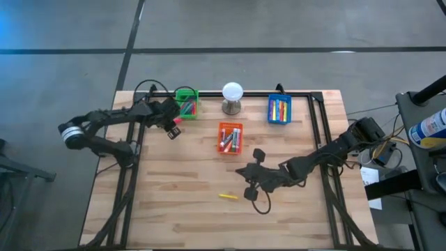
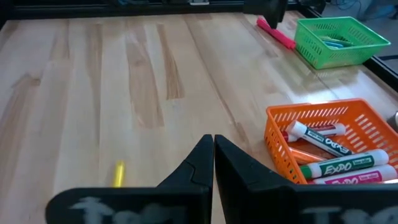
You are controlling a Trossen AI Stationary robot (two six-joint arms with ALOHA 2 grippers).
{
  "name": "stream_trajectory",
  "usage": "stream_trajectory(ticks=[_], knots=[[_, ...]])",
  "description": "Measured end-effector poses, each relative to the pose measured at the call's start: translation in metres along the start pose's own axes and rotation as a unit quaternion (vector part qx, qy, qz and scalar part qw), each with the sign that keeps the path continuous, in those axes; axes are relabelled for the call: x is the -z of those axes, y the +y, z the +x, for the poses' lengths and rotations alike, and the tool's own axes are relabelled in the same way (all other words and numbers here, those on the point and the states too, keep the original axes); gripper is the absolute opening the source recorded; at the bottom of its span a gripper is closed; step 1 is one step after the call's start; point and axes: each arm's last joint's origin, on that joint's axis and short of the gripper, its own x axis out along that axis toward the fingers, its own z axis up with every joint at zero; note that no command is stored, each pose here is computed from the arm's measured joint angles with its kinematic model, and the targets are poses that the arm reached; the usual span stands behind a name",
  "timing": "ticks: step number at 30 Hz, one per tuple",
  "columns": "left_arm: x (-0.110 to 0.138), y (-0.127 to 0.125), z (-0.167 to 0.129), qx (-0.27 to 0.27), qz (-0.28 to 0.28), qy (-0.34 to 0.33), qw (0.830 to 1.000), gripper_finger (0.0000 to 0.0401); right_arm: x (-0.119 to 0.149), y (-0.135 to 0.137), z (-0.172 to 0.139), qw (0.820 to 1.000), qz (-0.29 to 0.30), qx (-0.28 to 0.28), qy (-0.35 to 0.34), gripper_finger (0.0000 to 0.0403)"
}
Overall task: Pick & Place Markers
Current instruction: Put the pink highlighter into the blue bin
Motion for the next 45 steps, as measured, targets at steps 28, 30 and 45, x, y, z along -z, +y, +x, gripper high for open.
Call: stream_trajectory(ticks=[28,30,45], knots=[[-0.001,0.005,0.032,0.034,0.011,0.100,0.994,0.0082,0.001,0.002,-0.001,1.000,-0.013,-0.003,0.002,0.0009],[0.003,0.003,0.025,0.046,0.013,0.108,0.993,0.0060,0.002,0.002,-0.001,1.000,-0.020,-0.002,0.005,0.0009],[0.000,-0.034,-0.080,0.194,-0.007,-0.213,0.958,0.0045,0.035,-0.011,-0.001,0.998,-0.045,0.045,0.030,0.0009]])
